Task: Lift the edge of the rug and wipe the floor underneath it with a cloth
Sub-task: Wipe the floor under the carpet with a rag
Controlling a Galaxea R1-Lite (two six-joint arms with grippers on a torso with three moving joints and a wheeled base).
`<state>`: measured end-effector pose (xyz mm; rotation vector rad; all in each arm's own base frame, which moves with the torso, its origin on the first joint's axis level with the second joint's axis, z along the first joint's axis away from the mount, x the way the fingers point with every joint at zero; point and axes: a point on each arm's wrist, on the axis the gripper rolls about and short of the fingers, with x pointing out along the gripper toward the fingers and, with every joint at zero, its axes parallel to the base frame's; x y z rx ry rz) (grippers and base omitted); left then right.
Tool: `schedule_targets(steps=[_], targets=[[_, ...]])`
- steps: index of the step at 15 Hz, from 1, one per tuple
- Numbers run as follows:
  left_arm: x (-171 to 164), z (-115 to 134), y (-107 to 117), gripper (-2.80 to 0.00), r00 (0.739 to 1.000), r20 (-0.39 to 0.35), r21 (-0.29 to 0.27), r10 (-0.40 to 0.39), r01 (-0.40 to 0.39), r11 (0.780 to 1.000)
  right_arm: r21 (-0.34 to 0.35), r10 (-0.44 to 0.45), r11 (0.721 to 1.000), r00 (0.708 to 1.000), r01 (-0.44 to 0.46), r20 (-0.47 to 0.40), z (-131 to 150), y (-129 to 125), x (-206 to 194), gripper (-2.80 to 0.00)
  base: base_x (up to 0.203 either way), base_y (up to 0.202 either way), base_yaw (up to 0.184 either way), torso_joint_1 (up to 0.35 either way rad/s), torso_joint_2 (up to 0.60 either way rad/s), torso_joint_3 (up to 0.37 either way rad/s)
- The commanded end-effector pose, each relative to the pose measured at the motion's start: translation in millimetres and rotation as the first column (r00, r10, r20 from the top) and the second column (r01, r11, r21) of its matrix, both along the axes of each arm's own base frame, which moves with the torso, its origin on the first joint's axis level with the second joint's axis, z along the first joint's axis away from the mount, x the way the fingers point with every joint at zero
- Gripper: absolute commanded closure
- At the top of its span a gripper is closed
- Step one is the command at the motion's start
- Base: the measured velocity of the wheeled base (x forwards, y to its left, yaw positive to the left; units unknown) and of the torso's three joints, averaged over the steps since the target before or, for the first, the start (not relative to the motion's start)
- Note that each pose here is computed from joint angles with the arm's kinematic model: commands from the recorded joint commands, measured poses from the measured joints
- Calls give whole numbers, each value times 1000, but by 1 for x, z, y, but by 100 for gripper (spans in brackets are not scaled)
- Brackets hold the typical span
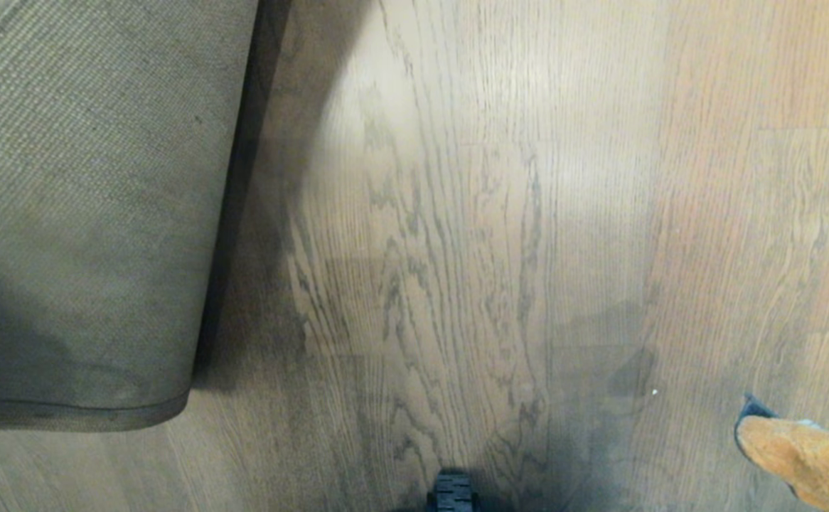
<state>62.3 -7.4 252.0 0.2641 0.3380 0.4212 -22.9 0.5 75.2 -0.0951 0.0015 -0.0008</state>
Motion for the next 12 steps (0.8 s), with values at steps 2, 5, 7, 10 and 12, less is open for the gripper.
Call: schedule_targets(steps=[2,5,7,10,12], targets=[[13,4,-6,0,999,-31,-7,-38,38,999,0,1,1000,1000,-1,-2,0,0,0,0,0,0,0,0,0,0],[20,3,-9,0,997,-56,-2,-48,48,999,-27,2,1000,1000,-2,-2,0,0,0,0,0,0,0,0,0,0],[22,4,-10,0,997,-59,0,-47,47,999,-38,13,999,1000,-12,13,1,0,0,0,0,0,0,0,0,0],[23,3,-10,0,997,-64,1,-47,47,999,-69,38,997,998,-34,53,10,1,-2,0,0,0,0,0,0,0],[24,1,-10,0,996,-71,3,-48,48,999,-75,130,989,988,-124,85,28,3,-8,0,0,0,0,0,0,0]])
